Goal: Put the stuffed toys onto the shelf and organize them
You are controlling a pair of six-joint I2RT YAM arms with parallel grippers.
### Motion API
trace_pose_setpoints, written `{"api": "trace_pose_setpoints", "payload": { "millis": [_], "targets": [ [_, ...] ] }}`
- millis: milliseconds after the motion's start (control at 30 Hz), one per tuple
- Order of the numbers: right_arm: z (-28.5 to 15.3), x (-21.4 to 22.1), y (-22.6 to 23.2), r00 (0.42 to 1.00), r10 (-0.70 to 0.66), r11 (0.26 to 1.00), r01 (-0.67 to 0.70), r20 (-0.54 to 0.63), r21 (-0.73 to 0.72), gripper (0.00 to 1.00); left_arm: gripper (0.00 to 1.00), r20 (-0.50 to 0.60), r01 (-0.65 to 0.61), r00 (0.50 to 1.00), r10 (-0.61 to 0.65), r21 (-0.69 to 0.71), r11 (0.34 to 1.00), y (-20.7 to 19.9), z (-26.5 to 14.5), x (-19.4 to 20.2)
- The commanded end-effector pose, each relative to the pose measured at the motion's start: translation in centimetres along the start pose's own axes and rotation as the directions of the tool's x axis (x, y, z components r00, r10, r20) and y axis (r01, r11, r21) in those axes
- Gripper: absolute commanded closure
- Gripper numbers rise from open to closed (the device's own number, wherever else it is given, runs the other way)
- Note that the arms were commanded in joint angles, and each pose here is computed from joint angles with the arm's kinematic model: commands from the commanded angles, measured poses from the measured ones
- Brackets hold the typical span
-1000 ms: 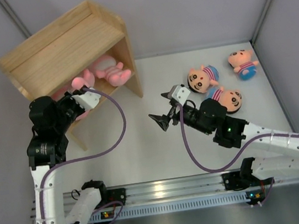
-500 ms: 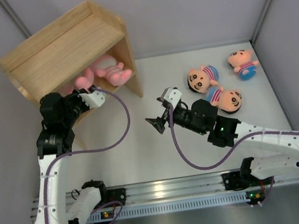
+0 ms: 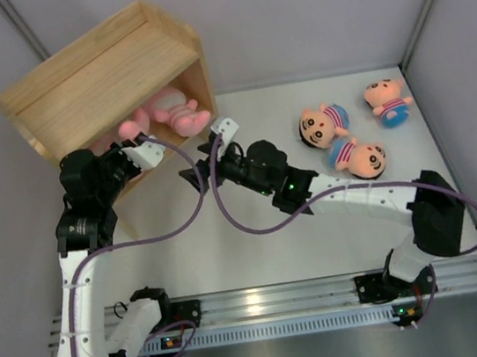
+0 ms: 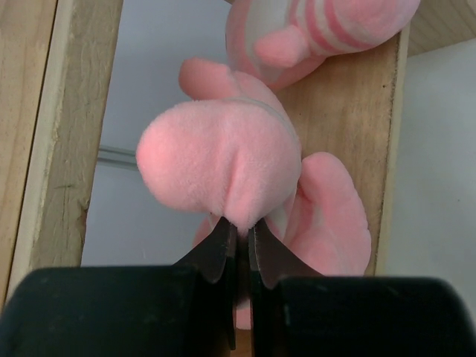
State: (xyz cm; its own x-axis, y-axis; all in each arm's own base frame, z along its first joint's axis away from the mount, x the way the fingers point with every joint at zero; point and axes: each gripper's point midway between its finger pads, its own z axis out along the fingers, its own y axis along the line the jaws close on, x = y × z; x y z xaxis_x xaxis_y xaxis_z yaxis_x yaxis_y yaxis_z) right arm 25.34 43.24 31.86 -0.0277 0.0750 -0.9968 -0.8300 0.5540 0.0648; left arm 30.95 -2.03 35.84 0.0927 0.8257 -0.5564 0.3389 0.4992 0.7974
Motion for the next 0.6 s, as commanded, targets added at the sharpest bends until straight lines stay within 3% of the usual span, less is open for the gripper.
{"api": "trace_pose_setpoints", "payload": {
  "millis": [0, 33, 233, 567],
  "targets": [
    [4.1, -4.9, 1.8, 0.974, 0.147, 0.989, -0.14, 0.171, -0.051, 0.22, 0.96, 0.034, 0.066, 0.997, -0.063, -0.094, 0.993, 3.1, -0.4, -1.7],
    [5.1, -6.6, 1.9, 0.963, 0.165, 0.986, -0.158, 0.213, -0.052, 0.24, 0.96, 0.029, 0.072, 0.997, -0.07, -0.096, 0.993, 3.3, -0.3, -1.6],
    [10.3, -3.6, 1.7, 0.933, 0.277, 0.96, -0.277, 0.231, -0.031, 0.29, 0.96, 0.031, 0.098, 0.995, -0.095, -0.102, 0.99, 3.8, 0.1, -1.9],
    [14.4, -1.5, 0.8, 0.844, 0.433, 0.893, -0.45, 0.317, -0.022, 0.31, 0.96, 0.054, 0.143, 0.989, -0.139, -0.096, 0.985, 3.9, 0.7, -2.3]
  ]
}}
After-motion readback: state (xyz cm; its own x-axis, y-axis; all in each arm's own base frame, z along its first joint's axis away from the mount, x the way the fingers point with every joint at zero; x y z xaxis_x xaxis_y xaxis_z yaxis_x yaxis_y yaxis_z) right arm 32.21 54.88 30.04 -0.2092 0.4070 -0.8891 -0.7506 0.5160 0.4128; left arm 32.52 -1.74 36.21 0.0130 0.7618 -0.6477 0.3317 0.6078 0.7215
